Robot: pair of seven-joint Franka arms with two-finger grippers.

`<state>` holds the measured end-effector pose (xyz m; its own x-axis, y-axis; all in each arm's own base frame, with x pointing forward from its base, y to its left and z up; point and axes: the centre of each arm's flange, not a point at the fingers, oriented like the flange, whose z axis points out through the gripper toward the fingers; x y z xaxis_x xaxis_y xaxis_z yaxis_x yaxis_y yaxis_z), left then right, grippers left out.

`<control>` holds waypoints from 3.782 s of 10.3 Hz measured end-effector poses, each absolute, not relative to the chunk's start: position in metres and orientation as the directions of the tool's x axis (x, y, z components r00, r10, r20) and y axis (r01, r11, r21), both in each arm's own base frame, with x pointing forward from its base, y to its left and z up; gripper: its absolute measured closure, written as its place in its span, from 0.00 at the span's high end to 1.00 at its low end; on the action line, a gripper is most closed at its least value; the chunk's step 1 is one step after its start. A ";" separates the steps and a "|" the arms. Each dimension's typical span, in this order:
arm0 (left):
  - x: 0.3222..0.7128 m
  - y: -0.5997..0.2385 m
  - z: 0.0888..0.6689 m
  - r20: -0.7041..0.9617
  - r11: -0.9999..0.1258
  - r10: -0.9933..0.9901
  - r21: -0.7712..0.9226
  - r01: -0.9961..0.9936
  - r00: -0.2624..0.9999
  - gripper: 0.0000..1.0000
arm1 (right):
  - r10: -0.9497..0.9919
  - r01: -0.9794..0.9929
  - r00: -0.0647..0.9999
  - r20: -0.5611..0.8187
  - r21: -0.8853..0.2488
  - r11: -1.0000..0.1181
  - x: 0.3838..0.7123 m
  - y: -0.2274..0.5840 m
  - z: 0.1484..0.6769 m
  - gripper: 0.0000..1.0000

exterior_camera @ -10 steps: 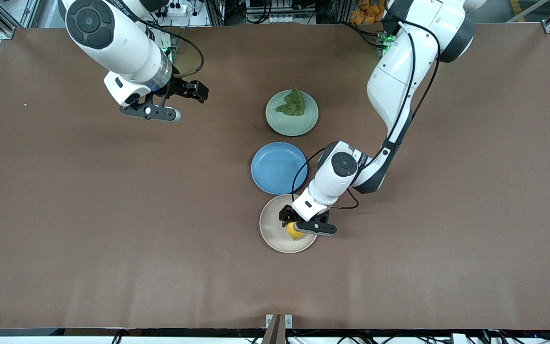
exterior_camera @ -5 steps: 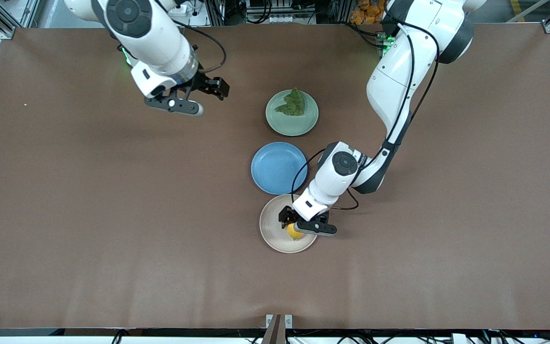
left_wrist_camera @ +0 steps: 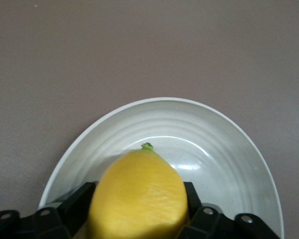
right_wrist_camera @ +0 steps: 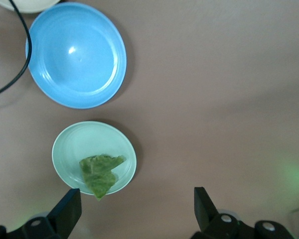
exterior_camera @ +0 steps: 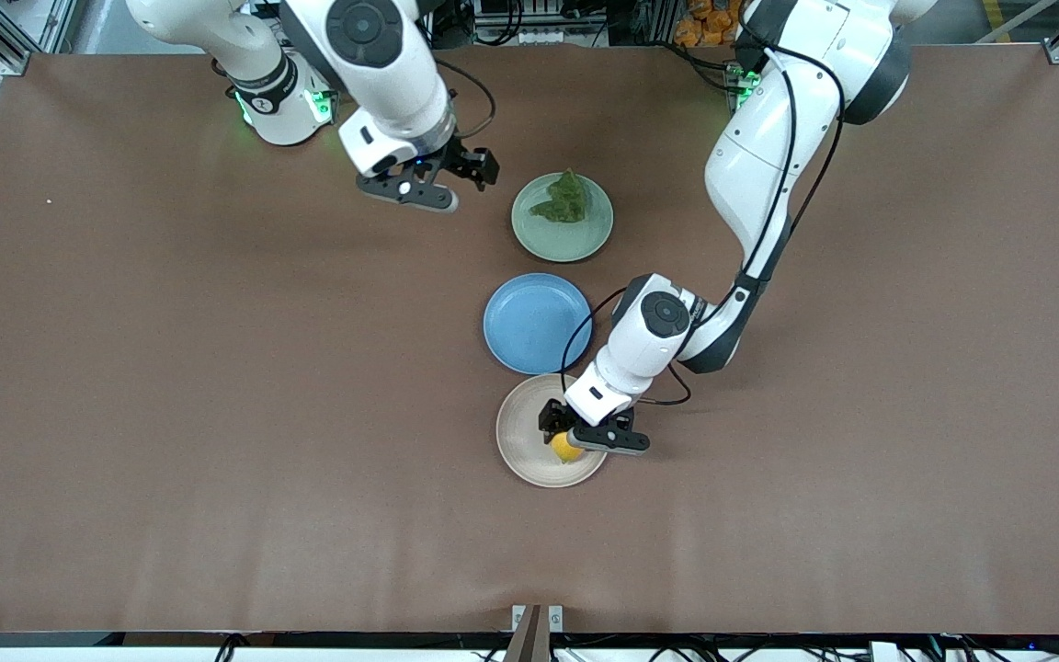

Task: Pick lemon and lettuce from plates
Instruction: 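Lift the lemon with the left gripper while the right gripper reaches the lettuce, then carry the lemon away from the plates while the right gripper grasps the lettuce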

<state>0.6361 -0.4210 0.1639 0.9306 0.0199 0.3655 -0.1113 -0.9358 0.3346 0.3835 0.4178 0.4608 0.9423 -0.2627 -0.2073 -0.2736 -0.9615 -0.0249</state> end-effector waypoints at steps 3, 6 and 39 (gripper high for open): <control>0.637 -0.420 0.165 0.369 -0.935 0.022 0.336 -0.111 0.929 0.65 | -0.300 -0.312 0.938 -0.176 -0.043 -0.949 0.338 0.467 0.426 1.00; 0.640 -0.419 0.169 0.363 -0.937 0.022 0.332 -0.108 0.932 0.65 | -0.308 -0.315 0.936 -0.172 -0.011 -0.949 0.315 0.495 0.388 1.00; 0.703 -0.080 0.183 -0.163 -0.999 0.030 0.030 0.036 0.986 0.66 | -0.439 -0.439 0.897 0.053 -0.011 -0.898 0.242 0.591 0.188 0.29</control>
